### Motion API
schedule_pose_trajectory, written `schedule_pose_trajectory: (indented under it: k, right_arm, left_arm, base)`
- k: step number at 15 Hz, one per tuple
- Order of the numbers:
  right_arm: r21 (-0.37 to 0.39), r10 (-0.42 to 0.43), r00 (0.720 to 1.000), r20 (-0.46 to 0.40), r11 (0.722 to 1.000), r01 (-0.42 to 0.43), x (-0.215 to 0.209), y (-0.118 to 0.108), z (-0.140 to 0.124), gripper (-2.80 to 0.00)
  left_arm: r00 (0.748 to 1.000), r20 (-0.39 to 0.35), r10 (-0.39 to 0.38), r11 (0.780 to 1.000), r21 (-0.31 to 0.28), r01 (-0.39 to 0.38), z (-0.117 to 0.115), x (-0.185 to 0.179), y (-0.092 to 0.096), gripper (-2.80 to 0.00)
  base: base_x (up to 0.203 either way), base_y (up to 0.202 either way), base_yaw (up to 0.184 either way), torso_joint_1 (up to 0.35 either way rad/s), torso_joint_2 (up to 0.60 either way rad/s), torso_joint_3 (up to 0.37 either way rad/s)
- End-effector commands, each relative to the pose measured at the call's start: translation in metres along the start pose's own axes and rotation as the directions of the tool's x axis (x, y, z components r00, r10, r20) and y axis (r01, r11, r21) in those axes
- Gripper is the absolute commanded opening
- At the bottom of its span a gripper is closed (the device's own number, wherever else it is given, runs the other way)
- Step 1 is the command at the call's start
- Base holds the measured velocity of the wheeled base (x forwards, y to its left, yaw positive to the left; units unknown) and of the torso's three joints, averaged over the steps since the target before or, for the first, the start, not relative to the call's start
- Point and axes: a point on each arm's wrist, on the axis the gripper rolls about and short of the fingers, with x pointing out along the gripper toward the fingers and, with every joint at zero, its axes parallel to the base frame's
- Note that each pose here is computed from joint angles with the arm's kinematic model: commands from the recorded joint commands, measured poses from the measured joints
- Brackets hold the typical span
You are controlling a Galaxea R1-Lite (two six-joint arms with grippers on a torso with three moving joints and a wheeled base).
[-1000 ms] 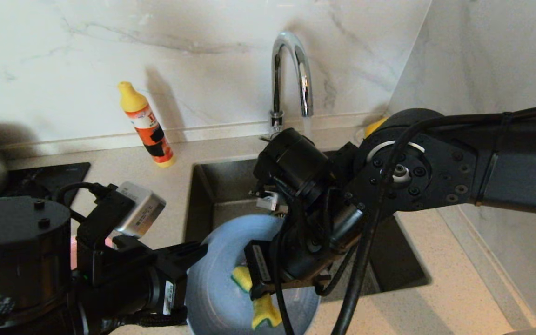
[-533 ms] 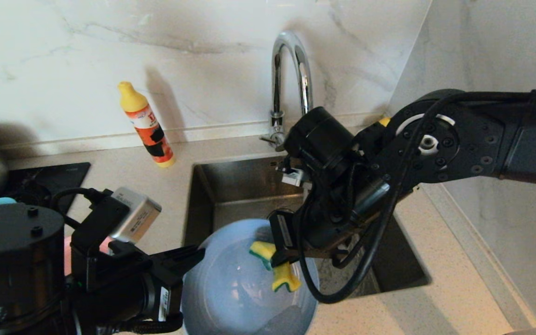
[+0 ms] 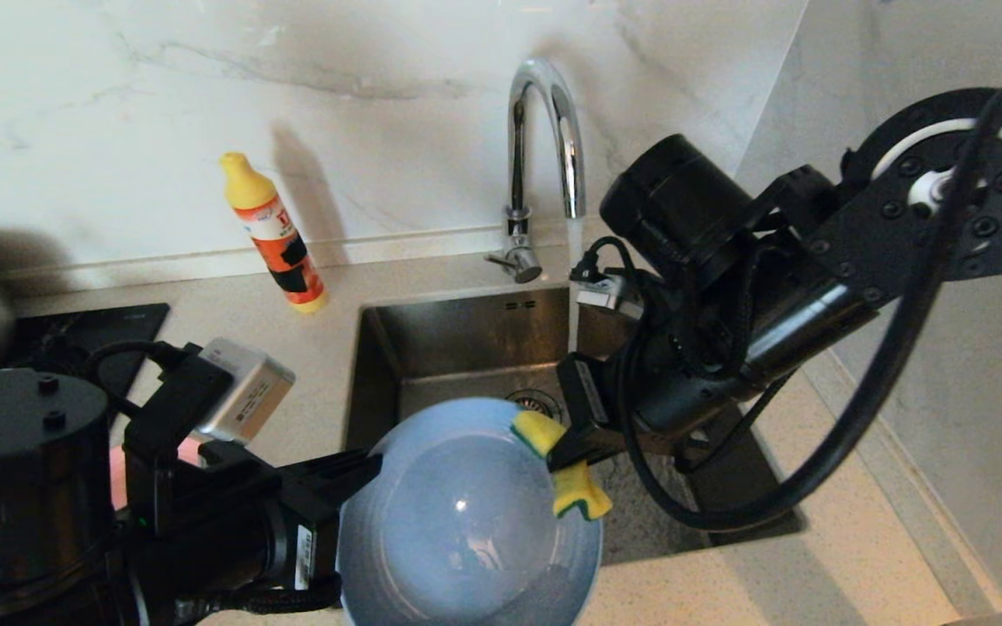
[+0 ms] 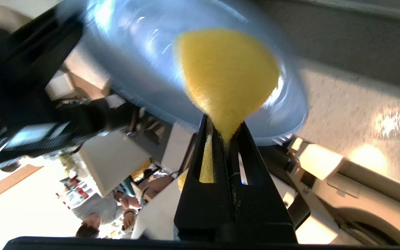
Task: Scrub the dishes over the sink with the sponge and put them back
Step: Wipe the plate, then rinse the plate
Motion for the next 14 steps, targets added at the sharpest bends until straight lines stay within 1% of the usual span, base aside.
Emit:
schedule_pose_trajectory:
  k: [1,2,3,5,7,9,12,14]
  right_arm:
    - [-0.023,0.062,0.997,0.054,0.998,-0.061,-0.043,0.008,-0.013,-2.8]
    - [-0.034,0.084,0.993,0.077,0.996,-0.082,-0.06,0.01,-0.019,-2.8]
    - [-0.045,0.105,0.989,0.103,0.994,-0.101,-0.079,0.011,-0.026,-2.8]
    - [-0.051,0.131,0.977,0.168,0.991,-0.124,-0.112,0.007,-0.036,-2.8]
    - [-0.006,0.112,0.964,0.241,0.994,-0.114,-0.14,-0.009,-0.038,-2.8]
    - [0.05,0.104,0.953,0.284,0.991,-0.123,-0.159,-0.027,-0.037,-2.8]
    - [0.124,0.098,0.948,0.304,0.982,-0.142,-0.176,-0.05,-0.044,-2.8]
    - [0.158,0.1,0.954,0.282,0.976,-0.148,-0.173,-0.06,-0.047,-2.8]
  left_arm:
    - [0.999,-0.029,0.017,1.0,-0.01,-0.017,0.0,0.014,0.0,-2.8]
    - [0.999,-0.039,0.032,0.999,-0.03,-0.033,0.002,0.023,0.001,-2.8]
    - [0.998,-0.03,0.049,0.996,-0.067,-0.051,0.011,0.033,0.002,-2.8]
    - [0.996,-0.048,0.082,0.987,-0.133,-0.087,0.021,0.059,0.004,-2.8]
    - [0.987,-0.087,0.136,0.974,-0.17,-0.15,0.024,0.092,0.003,-2.8]
    - [0.98,-0.101,0.174,0.961,-0.202,-0.192,0.029,0.126,0.001,-2.8]
    - [0.969,-0.107,0.225,0.945,-0.218,-0.243,0.032,0.168,-0.003,-2.8]
    - [0.967,-0.104,0.233,0.942,-0.222,-0.251,0.033,0.187,-0.005,-2.8]
  base:
    - [0.0,0.0,0.0,0.0,0.0,0.0]
    - [0.0,0.0,0.0,0.0,0.0,0.0]
    - [0.0,0.0,0.0,0.0,0.0,0.0]
    - [0.0,0.0,0.0,0.0,0.0,0.0]
    - [0.0,0.0,0.0,0.0,0.0,0.0]
    - [0.0,0.0,0.0,0.0,0.0,0.0]
    - [0.0,0.0,0.0,0.0,0.0,0.0]
    - [0.0,0.0,0.0,0.0,0.0,0.0]
